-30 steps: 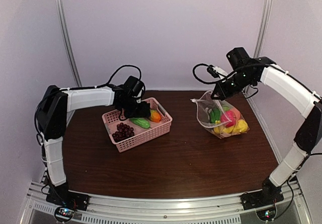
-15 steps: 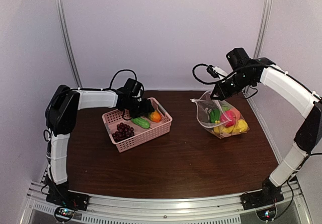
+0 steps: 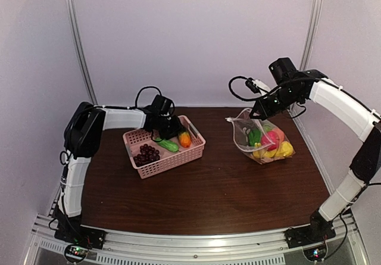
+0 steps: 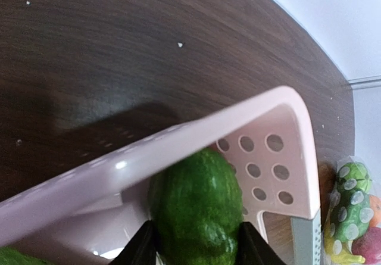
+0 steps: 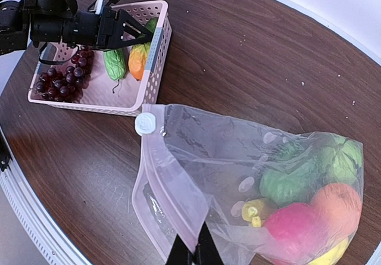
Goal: Place the food in the zip-top bag and seal the zipper
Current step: Pick up the fake fruit from the bin, then place the fake fruit in the zipper food storage bag.
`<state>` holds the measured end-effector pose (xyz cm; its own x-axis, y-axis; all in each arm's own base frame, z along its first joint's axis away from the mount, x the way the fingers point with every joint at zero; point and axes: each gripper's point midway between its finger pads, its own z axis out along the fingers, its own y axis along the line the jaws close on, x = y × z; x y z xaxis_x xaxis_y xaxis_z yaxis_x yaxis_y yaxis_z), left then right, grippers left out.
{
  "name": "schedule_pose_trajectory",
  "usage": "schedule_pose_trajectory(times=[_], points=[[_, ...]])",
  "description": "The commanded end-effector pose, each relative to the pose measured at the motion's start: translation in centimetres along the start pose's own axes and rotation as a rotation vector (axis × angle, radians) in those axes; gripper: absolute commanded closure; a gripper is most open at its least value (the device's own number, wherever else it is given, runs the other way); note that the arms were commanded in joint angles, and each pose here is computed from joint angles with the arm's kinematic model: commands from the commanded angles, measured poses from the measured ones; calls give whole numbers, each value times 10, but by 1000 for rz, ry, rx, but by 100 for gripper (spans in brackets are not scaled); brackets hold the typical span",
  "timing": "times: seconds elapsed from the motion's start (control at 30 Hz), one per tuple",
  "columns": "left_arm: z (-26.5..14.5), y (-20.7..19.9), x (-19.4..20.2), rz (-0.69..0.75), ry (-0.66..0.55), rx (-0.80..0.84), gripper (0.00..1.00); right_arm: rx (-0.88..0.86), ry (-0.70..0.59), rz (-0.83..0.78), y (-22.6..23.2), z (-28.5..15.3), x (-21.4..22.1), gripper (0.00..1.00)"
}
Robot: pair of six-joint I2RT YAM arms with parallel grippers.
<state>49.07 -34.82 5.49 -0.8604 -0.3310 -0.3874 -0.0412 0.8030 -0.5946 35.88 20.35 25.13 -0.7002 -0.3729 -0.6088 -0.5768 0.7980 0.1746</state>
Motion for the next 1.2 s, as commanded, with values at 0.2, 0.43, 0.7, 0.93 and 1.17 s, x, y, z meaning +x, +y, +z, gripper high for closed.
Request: schedule_pose_trajectory(times=[0.2, 0.43, 0.7, 0.93, 1.17], points=[[-110, -71, -23, 107, -236, 166, 80, -8, -45, -2, 7, -14, -4, 100], [-196, -214, 16, 338, -402, 617, 80, -10, -56, -1, 9, -21, -10, 100], [-204, -296, 90, 393, -412, 861, 84, -64, -78, 28, 21, -34, -21, 100], [-171, -301, 109, 343, -442, 815, 85, -154, -106, 36, 37, -47, -27, 100], [-136, -278, 101, 347, -489, 616, 50, -199, -118, 36, 45, -56, -25, 100]])
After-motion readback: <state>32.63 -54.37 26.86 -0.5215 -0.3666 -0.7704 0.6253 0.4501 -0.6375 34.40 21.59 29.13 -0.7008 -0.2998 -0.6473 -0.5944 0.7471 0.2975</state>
